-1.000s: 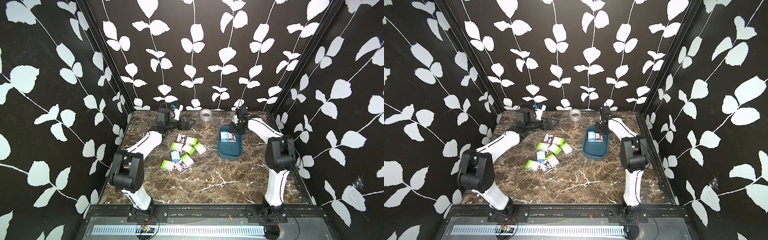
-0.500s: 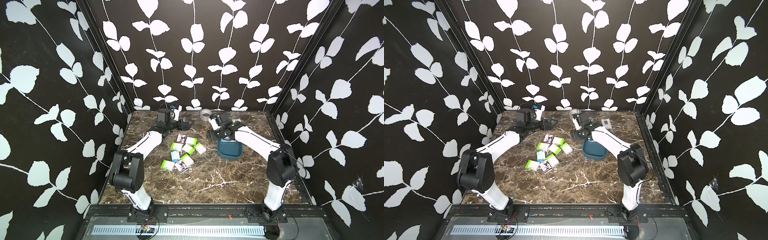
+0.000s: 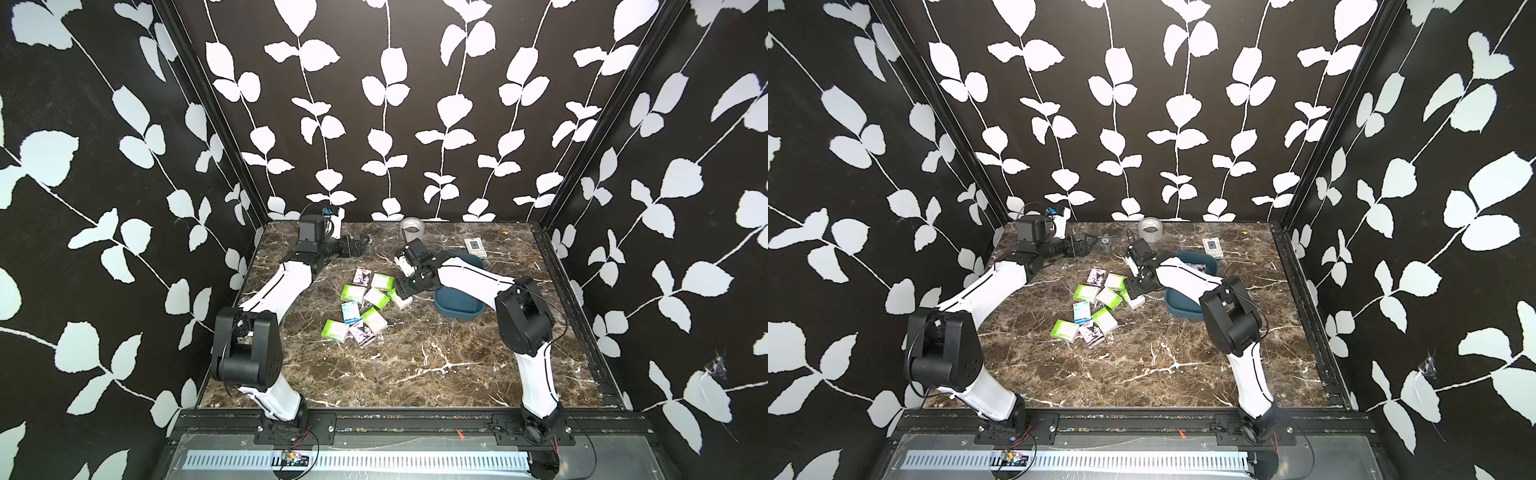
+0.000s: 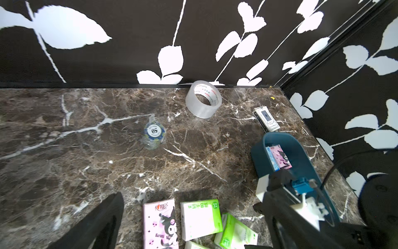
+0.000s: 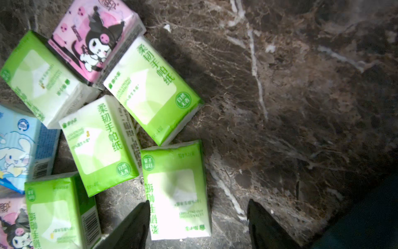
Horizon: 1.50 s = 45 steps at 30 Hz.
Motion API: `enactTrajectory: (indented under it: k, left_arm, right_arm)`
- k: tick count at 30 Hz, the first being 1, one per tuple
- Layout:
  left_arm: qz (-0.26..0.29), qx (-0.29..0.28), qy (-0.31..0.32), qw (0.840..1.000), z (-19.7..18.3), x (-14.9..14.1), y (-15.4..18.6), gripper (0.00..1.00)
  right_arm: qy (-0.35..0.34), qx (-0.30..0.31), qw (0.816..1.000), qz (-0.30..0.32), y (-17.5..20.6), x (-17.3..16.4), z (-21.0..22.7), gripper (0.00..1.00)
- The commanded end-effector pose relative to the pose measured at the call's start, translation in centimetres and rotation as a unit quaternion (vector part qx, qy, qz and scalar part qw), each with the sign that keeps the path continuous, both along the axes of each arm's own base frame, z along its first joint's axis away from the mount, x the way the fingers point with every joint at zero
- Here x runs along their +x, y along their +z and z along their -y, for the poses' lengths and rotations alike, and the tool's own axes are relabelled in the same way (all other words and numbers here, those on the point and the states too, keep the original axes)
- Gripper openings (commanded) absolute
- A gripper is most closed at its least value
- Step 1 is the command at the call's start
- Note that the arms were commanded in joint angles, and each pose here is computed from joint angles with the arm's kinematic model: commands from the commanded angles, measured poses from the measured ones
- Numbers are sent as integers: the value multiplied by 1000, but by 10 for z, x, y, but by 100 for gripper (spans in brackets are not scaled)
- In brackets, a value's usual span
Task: Put the pocket tissues into the storage box
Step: Pick up the pocket tissues from the center of the board.
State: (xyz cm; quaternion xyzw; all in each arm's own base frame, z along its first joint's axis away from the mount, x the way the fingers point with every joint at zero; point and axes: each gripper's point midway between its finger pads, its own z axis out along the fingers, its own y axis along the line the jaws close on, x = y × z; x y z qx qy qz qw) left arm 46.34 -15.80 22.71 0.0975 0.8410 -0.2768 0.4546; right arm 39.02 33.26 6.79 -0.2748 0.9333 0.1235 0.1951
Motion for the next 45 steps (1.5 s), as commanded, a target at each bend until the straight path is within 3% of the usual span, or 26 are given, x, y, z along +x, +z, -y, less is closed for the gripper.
enactTrajectory:
  k: [1,19,23,34,38,45]
  left_arm:
    - [16,-9,-11,1000,5,-8,13,99]
    - [17,-6,-12,1000,5,-6,13,99]
    - [19,-6,-13,1000,5,-6,14,99]
    - [20,-3,-13,1000,5,-7,14,99]
    - [19,-1,-14,1000,5,-8,12,99]
    - [18,1,-15,1000,4,-9,11,99]
  right_arm:
    - [17,7,1000,9,13,2,-12,73]
    - [39,-13,998,-47,-16,-6,-22,72]
    - [44,-15,997,-58,-20,-8,-23,67]
    - [46,-27,995,-81,-31,-13,-21,43]
    - [44,-31,995,-87,-35,-15,-20,27]
    - [32,-5,998,-57,-15,-8,-24,10]
